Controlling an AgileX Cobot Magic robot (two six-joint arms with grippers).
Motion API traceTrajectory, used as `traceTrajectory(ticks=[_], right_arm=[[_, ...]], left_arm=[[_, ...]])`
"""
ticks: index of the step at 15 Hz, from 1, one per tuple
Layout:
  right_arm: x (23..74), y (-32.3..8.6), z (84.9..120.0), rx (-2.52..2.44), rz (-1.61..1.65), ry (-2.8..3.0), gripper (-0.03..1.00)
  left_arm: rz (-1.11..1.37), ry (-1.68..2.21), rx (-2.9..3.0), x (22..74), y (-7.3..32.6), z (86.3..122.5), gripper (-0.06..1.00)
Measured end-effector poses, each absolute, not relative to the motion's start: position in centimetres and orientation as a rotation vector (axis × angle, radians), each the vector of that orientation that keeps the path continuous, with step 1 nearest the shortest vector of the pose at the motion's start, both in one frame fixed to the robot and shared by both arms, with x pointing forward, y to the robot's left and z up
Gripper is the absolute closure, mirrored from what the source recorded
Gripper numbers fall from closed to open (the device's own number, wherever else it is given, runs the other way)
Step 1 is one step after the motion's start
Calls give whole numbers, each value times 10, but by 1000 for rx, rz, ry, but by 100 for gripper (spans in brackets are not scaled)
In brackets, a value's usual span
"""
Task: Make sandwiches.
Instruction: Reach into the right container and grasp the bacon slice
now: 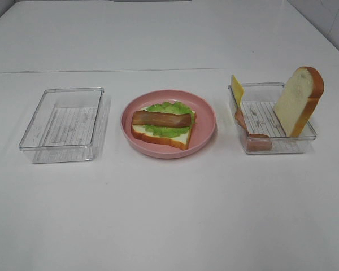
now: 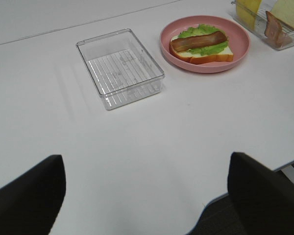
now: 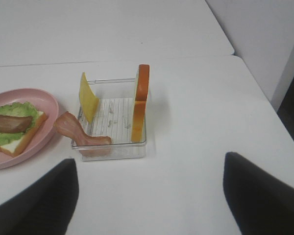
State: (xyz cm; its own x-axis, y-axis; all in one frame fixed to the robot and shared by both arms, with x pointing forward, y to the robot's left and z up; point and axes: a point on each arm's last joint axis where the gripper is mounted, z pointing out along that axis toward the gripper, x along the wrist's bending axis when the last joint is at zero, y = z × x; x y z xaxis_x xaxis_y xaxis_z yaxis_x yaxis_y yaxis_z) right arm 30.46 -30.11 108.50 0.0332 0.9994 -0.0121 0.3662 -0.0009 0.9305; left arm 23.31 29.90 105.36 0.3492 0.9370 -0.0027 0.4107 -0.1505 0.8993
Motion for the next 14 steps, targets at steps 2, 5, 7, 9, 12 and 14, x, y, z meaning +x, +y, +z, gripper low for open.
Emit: traceTrajectory(ticks=[2, 5, 7, 9, 12, 14], right_arm=[[342, -302, 1087, 1563, 941, 1513, 20], [413, -304, 1088, 1705, 824, 1639, 20], [450, -305, 1089, 1780, 747, 1712, 20], [476, -305, 1086, 1863, 676, 1782, 20], [514, -301, 1089, 1972, 630, 1907, 21], [537, -294, 1087, 1977, 608, 2034, 22]], left_arm=[[749, 1207, 1731, 233, 299, 1053, 10], [748, 1207, 1730, 233, 299, 1053, 10], [748, 1207, 1730, 233, 299, 1053, 10], [748, 1207, 1730, 233, 299, 1053, 10], [747, 1209, 1732, 233, 299, 1053, 10], [747, 1209, 1732, 233, 299, 1053, 10]])
